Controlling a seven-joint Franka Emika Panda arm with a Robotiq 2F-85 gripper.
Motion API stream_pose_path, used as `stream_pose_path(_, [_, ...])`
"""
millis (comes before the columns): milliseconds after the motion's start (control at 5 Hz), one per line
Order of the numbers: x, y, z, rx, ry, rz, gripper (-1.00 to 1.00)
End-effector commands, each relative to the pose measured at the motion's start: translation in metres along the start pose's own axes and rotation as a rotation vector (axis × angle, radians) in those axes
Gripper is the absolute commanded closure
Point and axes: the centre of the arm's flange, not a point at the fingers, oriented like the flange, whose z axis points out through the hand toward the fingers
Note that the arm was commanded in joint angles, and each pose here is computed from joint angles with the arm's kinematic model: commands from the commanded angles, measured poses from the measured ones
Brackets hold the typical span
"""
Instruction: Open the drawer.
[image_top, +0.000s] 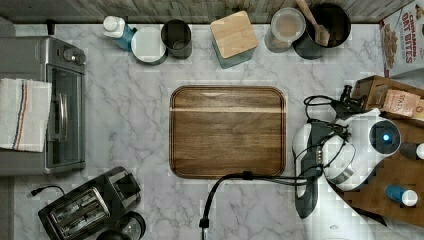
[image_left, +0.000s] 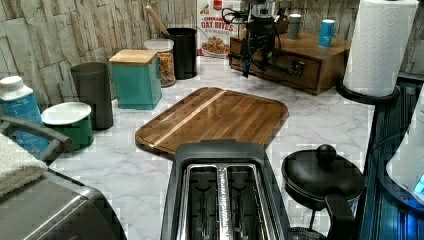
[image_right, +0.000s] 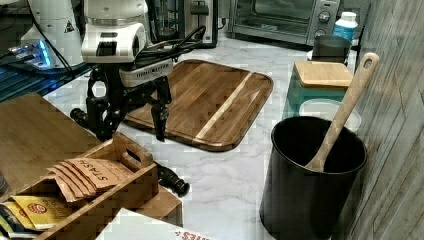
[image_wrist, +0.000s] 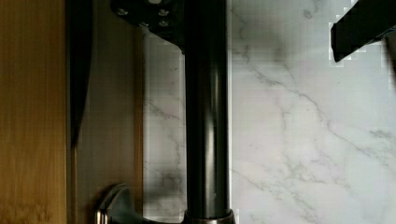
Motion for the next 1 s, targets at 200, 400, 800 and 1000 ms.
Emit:
stream_pose_path(200, [0.031, -0.213, -0.028, 0.109, -0.044, -0.059, -1.0])
stream_pose_path(400, [0.018, -0.272, -0.028, 0.121, -0.026, -0.053, -1.0])
stream_pose_path(800, [-0.021, -0.371, -0.036, 0.148, -0.018, -0.073, -1.0])
stream_pose_path(1000, [-0.028, -0.387, -0.038, 0.155, -0.028, -0.084, -1.0])
